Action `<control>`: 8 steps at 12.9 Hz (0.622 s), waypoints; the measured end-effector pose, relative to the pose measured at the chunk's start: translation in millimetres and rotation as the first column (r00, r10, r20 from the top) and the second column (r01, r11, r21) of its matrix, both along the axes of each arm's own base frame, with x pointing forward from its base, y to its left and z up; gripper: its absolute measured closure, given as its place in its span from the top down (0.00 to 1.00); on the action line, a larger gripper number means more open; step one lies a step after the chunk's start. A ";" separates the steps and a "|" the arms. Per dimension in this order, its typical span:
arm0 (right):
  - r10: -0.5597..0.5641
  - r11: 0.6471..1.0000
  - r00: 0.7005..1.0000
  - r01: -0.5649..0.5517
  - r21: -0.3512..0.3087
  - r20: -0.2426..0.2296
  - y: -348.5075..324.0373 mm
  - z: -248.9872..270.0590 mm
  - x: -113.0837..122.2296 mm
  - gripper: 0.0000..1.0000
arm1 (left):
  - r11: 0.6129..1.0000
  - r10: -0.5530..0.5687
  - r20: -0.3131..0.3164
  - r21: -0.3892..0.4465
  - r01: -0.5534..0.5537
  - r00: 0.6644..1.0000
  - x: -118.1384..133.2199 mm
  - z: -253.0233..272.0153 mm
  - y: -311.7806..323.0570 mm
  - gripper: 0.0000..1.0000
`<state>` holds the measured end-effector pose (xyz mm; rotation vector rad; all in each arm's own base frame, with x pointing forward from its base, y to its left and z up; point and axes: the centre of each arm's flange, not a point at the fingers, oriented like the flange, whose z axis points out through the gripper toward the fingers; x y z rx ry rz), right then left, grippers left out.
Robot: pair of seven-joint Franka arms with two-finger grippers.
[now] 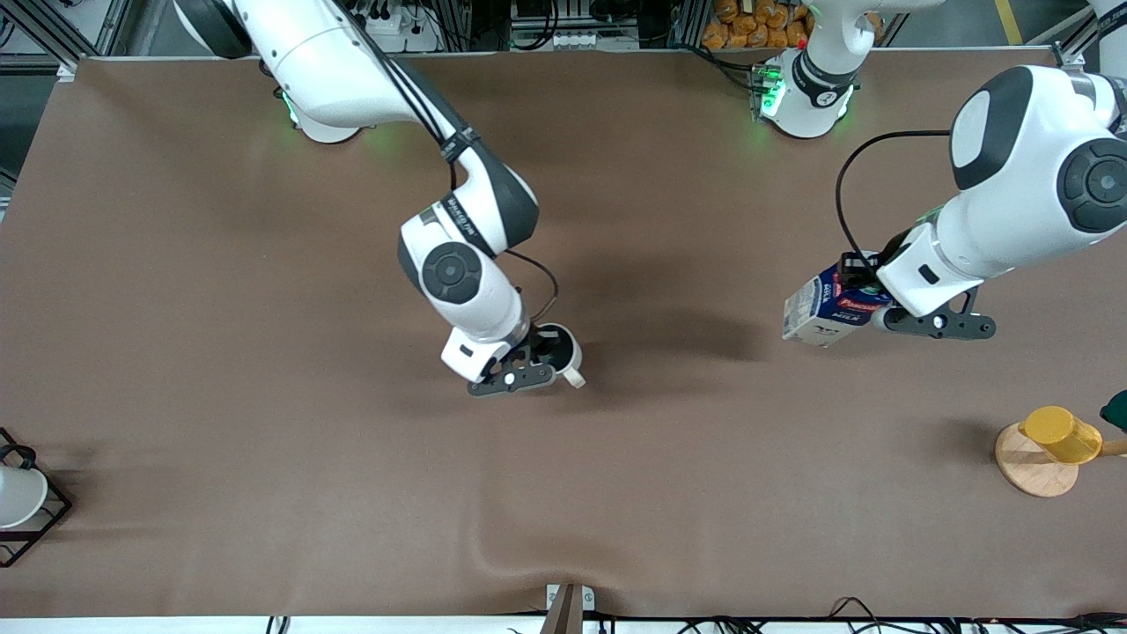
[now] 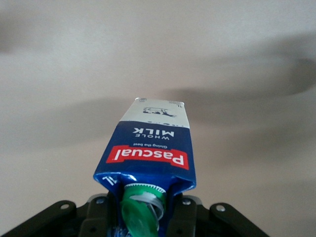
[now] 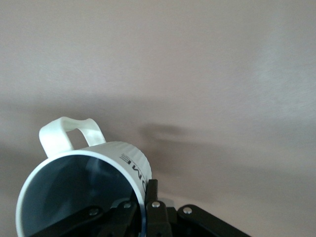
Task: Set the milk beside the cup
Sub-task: 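Set the mug down mid-table with the right gripper while the left gripper carries milk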
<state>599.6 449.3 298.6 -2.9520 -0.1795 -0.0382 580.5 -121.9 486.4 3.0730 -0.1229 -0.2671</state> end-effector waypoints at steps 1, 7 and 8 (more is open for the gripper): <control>-0.021 1.000 1.000 0.021 0.002 -0.003 9.0 -3.5 -6.1 0.04 | 1.000 0.015 -0.004 -0.001 -0.015 1.000 -2.0 -0.4 -8.9 0.40; -0.051 0.994 0.995 0.059 -0.094 0.082 19.1 -28.4 -12.0 0.04 | 0.995 0.098 -0.028 0.021 -0.098 0.995 -20.1 -6.0 -76.2 0.40; -0.058 0.990 0.994 0.069 -0.121 0.091 13.7 -34.8 -10.1 0.04 | 0.993 0.113 -0.031 0.023 -0.112 0.993 -22.4 -6.6 -83.4 0.40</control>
